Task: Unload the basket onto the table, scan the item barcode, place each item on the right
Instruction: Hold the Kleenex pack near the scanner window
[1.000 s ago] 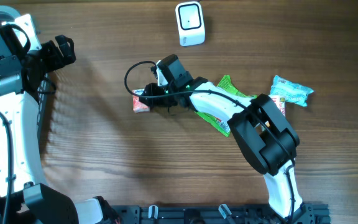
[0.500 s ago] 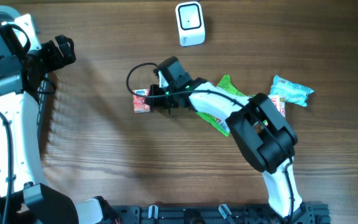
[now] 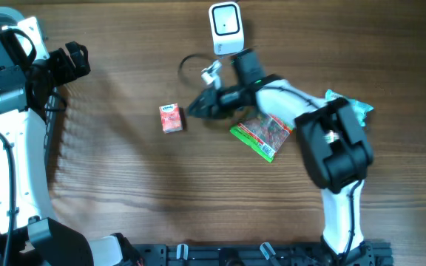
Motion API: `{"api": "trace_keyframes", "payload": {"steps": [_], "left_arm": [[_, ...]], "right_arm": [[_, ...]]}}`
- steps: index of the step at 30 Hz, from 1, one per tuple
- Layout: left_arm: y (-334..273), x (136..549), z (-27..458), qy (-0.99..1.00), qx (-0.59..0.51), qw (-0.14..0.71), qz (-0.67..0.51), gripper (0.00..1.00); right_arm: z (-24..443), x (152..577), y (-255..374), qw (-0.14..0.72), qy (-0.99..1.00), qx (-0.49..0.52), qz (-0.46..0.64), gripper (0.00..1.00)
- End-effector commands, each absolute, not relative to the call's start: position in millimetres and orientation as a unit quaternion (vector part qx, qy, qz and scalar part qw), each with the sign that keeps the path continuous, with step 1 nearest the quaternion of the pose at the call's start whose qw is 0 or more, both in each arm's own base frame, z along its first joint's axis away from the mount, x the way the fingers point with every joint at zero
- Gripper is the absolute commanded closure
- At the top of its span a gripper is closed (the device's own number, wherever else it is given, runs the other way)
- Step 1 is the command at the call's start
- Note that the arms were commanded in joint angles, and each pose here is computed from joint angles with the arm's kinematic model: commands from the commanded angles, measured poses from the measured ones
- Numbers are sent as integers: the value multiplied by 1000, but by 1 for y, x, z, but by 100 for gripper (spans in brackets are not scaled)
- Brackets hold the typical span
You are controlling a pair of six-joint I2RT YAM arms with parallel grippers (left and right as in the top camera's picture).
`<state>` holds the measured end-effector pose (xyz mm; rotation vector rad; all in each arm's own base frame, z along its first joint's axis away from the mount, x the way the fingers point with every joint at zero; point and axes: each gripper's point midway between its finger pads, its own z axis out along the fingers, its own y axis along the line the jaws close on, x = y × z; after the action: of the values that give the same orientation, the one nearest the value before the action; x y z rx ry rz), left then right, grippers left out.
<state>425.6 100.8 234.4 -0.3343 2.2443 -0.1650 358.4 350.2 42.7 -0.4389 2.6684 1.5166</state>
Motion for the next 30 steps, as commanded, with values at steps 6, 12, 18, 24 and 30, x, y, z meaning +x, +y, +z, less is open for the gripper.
{"api": "trace_keyframes", "payload": {"steps": [6, 12, 18, 24, 30], "left_arm": [[102, 427, 240, 892, -129, 427, -68, 0], [101, 427, 240, 892, -129, 427, -68, 0], [102, 427, 240, 892, -129, 427, -68, 0], [102, 427, 240, 892, -129, 427, -68, 0], [102, 427, 240, 892, -129, 427, -68, 0]], "right_arm": [[58, 378, 375, 103, 871, -138, 461, 32], [39, 376, 377, 115, 903, -108, 400, 47], [29, 370, 392, 154, 918, -112, 347, 56], [32, 373, 393, 159, 917, -102, 351, 56], [32, 380, 392, 169, 920, -74, 346, 55]]}}
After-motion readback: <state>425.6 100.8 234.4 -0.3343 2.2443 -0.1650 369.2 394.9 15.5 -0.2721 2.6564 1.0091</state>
